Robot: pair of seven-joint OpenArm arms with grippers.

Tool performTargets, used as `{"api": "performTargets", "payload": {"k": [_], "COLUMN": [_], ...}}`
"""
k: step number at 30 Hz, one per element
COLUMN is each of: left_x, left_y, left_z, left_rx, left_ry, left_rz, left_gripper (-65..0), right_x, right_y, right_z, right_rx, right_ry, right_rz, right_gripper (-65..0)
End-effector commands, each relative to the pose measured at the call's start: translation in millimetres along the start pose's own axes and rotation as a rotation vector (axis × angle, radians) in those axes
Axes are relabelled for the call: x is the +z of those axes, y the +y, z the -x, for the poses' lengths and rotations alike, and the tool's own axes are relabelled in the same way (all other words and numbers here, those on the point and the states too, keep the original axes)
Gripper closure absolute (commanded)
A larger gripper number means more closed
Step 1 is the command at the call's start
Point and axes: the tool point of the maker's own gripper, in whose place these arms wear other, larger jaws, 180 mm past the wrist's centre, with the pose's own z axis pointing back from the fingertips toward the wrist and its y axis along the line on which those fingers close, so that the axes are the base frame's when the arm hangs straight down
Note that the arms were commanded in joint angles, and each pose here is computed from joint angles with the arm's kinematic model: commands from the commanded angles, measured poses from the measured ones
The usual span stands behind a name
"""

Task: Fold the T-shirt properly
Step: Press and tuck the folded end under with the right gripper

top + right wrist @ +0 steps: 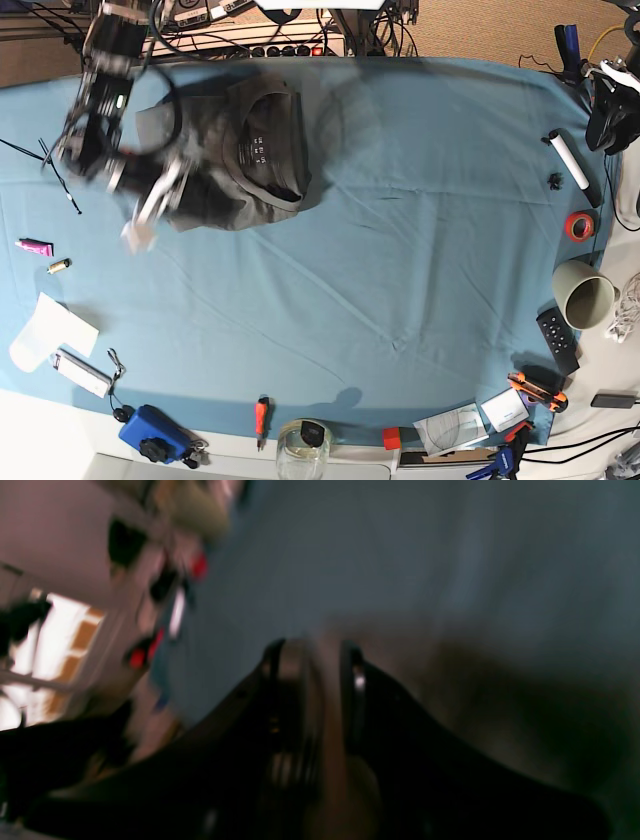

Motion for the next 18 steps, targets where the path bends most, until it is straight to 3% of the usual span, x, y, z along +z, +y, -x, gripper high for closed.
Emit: {"api": "performTargets", "payload": {"k": [1,6,10,13,15,18], "left_x": [2,2,2,2,2,2], "left_y": [-4,-3,-4,-4,-3,-3], "left_z": [-11,-11,-11,-11,-11,-11], "left_rx": [-0.033,-0.033,-0.032,-0.032,-0.032,-0.032], "left_ry": [-0.033,-0.033,-0.033,-0.033,-0.033,-0.032], "left_rz": [0.014,0.013,0.013,0.014,0.013,0.013], "left_gripper": [-18.0,-18.0,-18.0,-18.0,-18.0,-18.0], "right_x": [5,8,10,14,14,17], "right_y": [9,9,-20,-38,-35,-12], "right_z": [-20,14,47,50,44,26], "right_rx": [0.022,-0.049,-0.028,-0.002,0.004,0.024], "right_ry": [-0.08,-0.033,0.121,0.139,0.126,0.077], "right_rz": [-0.038,-0.033,0.128,0.225,0.21,0.108], "right_gripper": [-12.6,-12.6,-12.6,-12.6,-12.6,-12.6]}}
